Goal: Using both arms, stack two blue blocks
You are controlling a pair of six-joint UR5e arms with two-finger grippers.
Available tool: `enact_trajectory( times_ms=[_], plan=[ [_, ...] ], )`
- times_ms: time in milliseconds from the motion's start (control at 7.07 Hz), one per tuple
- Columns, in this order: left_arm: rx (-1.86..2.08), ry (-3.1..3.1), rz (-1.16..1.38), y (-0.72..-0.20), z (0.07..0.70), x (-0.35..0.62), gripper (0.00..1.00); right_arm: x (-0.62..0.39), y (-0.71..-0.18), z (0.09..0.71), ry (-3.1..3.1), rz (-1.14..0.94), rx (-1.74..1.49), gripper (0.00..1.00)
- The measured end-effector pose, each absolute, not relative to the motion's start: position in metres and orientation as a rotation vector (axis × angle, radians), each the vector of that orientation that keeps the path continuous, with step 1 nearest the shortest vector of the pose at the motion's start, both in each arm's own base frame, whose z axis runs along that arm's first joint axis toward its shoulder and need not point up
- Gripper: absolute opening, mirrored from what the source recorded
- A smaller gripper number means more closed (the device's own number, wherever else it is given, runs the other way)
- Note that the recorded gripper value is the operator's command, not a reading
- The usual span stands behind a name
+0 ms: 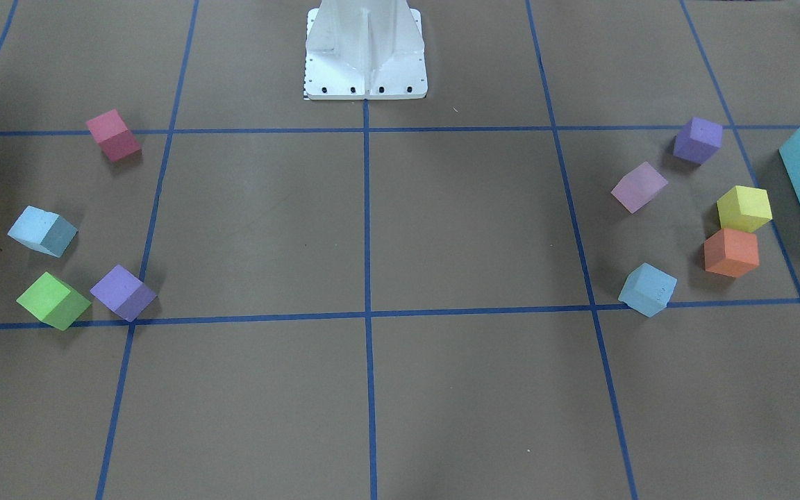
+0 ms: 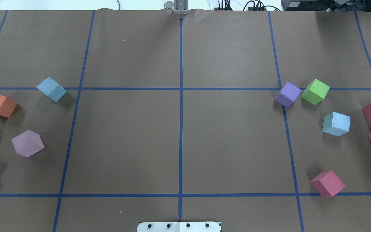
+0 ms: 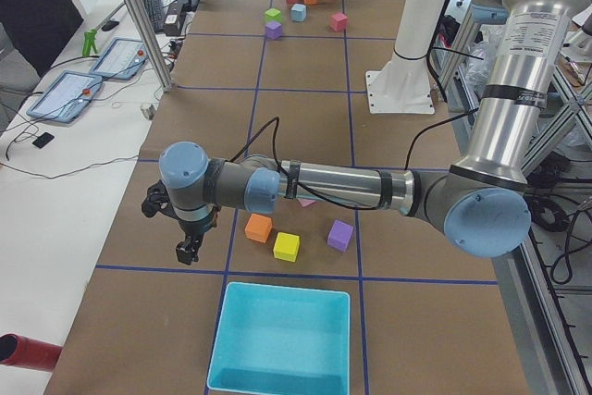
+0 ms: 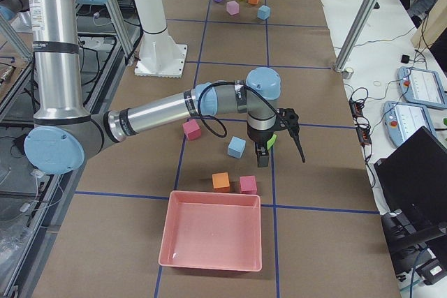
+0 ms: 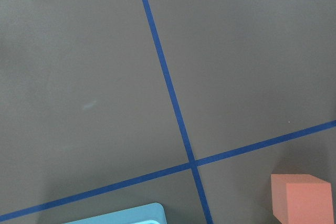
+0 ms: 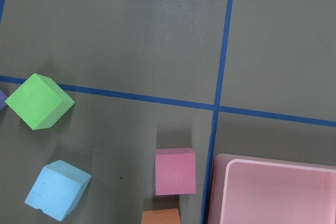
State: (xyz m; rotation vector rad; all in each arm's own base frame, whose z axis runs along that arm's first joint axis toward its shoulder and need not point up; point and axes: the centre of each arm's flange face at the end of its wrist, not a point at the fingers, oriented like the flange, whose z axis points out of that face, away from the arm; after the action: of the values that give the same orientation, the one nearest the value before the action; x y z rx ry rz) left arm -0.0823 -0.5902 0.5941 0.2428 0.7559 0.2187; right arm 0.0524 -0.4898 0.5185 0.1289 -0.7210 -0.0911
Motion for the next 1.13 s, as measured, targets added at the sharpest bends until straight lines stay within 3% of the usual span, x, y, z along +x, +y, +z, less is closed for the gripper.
enact_trajectory(
  times_ms=[1132],
  plan=[
    [0.254, 0.758, 0.209, -0.591, 0.584, -0.082, 1.0, 0.023, -0.501, 0.502, -0.672, -0.147, 0.195, 1.0]
  ],
)
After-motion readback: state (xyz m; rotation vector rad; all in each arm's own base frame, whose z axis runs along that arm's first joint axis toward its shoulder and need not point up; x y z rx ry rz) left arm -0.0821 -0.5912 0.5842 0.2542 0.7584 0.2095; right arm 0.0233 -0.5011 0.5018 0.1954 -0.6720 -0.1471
